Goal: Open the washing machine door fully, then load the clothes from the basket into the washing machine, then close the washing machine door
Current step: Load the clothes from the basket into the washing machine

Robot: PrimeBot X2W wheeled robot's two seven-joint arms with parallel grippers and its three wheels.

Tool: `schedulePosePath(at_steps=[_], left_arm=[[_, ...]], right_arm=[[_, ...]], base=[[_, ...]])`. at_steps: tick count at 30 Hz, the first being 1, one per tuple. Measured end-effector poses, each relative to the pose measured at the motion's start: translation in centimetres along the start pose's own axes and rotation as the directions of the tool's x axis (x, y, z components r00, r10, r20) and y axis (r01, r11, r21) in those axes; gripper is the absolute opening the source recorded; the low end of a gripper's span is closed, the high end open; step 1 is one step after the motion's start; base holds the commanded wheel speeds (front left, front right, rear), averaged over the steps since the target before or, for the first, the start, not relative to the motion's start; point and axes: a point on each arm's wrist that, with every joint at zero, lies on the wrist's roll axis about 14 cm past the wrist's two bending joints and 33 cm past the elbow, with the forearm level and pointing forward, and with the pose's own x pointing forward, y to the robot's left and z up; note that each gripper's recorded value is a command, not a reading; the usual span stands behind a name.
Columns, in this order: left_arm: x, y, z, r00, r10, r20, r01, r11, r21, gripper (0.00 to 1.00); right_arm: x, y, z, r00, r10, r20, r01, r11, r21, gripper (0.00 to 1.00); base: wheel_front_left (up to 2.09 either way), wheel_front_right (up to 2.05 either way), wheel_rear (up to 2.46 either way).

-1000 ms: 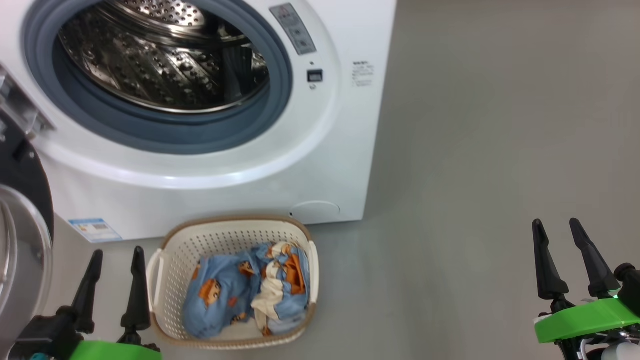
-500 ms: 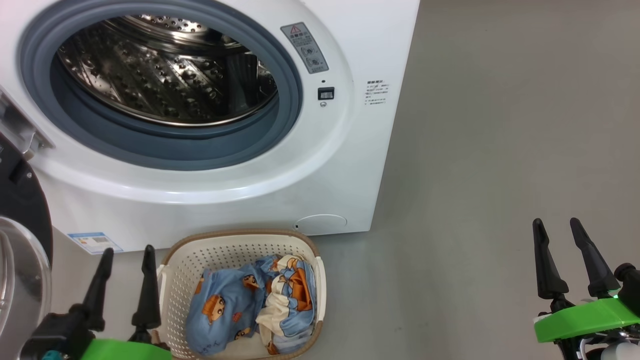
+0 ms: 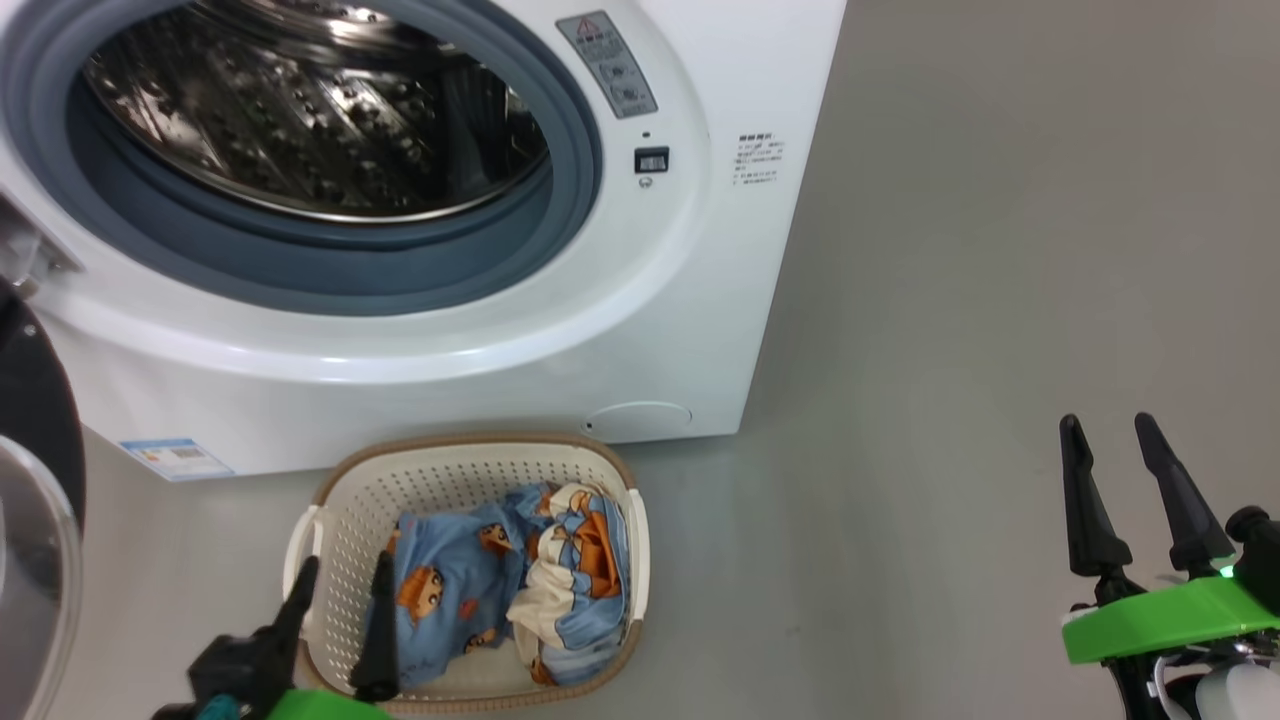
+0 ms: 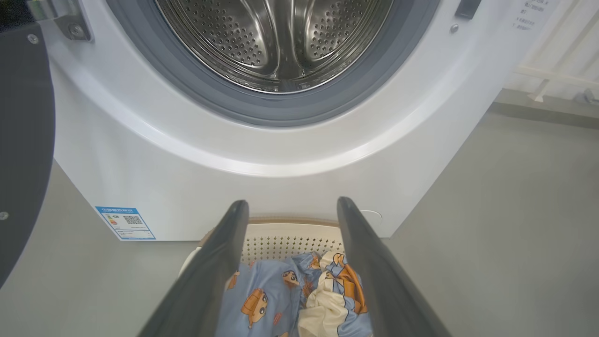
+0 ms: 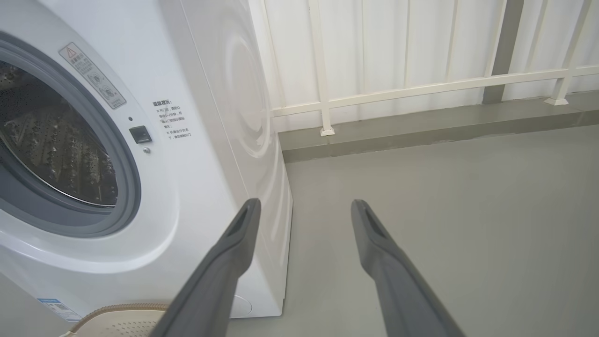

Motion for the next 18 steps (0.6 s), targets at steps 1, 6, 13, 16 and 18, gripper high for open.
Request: schedulePosePath(at_steps=[1, 6, 13, 16, 18], left_arm=[[0.2, -0.1, -0.4, 1.000, -0.002, -0.014, 0.002, 1.000, -0.001, 1.00], [1.2, -0.8, -3.2, 0.994, -0.021, -0.108, 0.023, 1.000, 0.020, 1.00], [3.3, -1.0, -6.0, 0.977, -0.038, -0.210, 0.051, 0.997, 0.054, 1.00], [4.2, -0.8, -7.1, 0.968, -0.033, -0.249, 0.053, 0.996, 0.074, 1.00], [4.8, -0.7, -7.9, 0.960, -0.033, -0.277, 0.058, 0.995, 0.081, 1.00]], right_arm=[[0.2, 0.0, 0.0, 1.000, 0.001, 0.001, -0.001, 1.000, 0.000, 1.00], [0.9, -0.1, -0.6, 1.000, -0.001, -0.013, 0.001, 1.000, -0.001, 1.00], [2.5, 0.3, -1.6, 0.999, 0.009, -0.033, -0.009, 1.000, 0.009, 1.00], [3.1, 0.3, -2.1, 0.999, 0.009, -0.042, -0.009, 1.000, 0.009, 1.00], [3.5, 0.3, -2.4, 0.999, 0.009, -0.048, -0.009, 1.000, 0.011, 1.00]], base=[[0.00, 0.00, 0.00], [0.00, 0.00, 0.00], [0.00, 0.00, 0.00], [0.00, 0.00, 0.00], [0.00, 0.00, 0.00]])
